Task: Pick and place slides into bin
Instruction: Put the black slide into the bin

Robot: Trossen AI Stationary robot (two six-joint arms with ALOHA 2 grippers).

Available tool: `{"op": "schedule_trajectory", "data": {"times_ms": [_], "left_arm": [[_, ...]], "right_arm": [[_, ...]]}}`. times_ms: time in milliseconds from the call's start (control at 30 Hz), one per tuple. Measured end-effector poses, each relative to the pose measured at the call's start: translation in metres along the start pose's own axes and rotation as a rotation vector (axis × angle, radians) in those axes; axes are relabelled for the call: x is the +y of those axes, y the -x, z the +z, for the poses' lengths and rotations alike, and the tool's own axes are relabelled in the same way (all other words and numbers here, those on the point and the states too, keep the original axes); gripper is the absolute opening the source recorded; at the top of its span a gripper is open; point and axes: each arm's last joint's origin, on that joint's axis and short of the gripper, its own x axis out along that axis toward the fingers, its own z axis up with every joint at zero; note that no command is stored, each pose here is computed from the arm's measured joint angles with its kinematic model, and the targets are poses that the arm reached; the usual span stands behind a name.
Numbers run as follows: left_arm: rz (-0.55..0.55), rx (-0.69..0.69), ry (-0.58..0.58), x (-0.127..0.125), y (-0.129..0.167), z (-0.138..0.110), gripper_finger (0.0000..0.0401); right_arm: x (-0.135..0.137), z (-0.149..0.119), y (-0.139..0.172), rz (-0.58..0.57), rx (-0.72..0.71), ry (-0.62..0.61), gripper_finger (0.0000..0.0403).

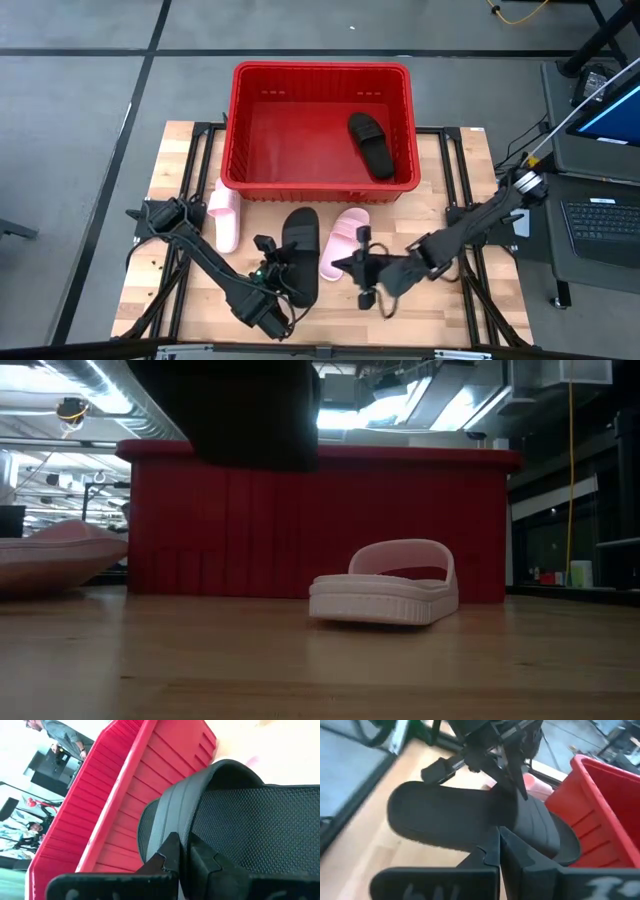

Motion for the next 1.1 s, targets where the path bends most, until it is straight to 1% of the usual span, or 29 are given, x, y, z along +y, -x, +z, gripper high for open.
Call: {"op": "schedule_trajectory", "data": {"times_ms": [67, 167, 267, 367, 500, 667, 700, 833, 967, 1100], "left_arm": [[0.002, -0.003, -0.005, 0.0, 0.0, 0.0, 0.0006], [0.013, -0.021, -0.01, 0.0, -0.001, 0.001, 0.0006], [0.024, -0.053, -0.01, 0.0, 0.002, 0.001, 0.0008], [0.023, -0.058, -0.028, -0.001, 0.003, 0.001, 0.0007], [0.019, -0.062, -0.032, -0.002, 0.005, 0.001, 0.0007], [0.024, -0.073, -0.041, -0.002, 0.005, 0.002, 0.0007], [0.024, -0.072, -0.041, -0.002, 0.005, 0.002, 0.0007], [0.026, -0.07, -0.043, -0.002, 0.003, 0.002, 0.0007], [0.029, -0.073, -0.043, -0.002, 0.003, 0.002, 0.0007], [0.032, -0.073, -0.042, -0.001, 0.002, 0.003, 0.0007]], "right_arm": [[0.004, 0.008, -0.007, -0.011, 0.046, 0.037, 0.0007], [0.009, 0.022, -0.019, -0.019, 0.064, 0.051, 0.0019], [0.012, 0.03, -0.029, -0.025, 0.067, 0.093, 0.0039], [0.011, 0.034, -0.033, -0.039, 0.066, 0.126, 0.0067], [0.006, 0.035, -0.033, -0.134, 0.073, 0.126, 0.0108], [-0.004, 0.033, -0.042, -0.161, 0.086, 0.089, 0.0142], [-0.006, 0.032, -0.043, -0.161, 0.091, 0.088, 0.0144], [-0.009, 0.032, -0.047, -0.097, 0.082, 0.059, 0.0146], [-0.009, 0.032, -0.047, -0.096, 0.083, 0.042, 0.0139], [-0.004, 0.026, -0.056, -0.092, 0.098, 0.053, 0.0134]]}}
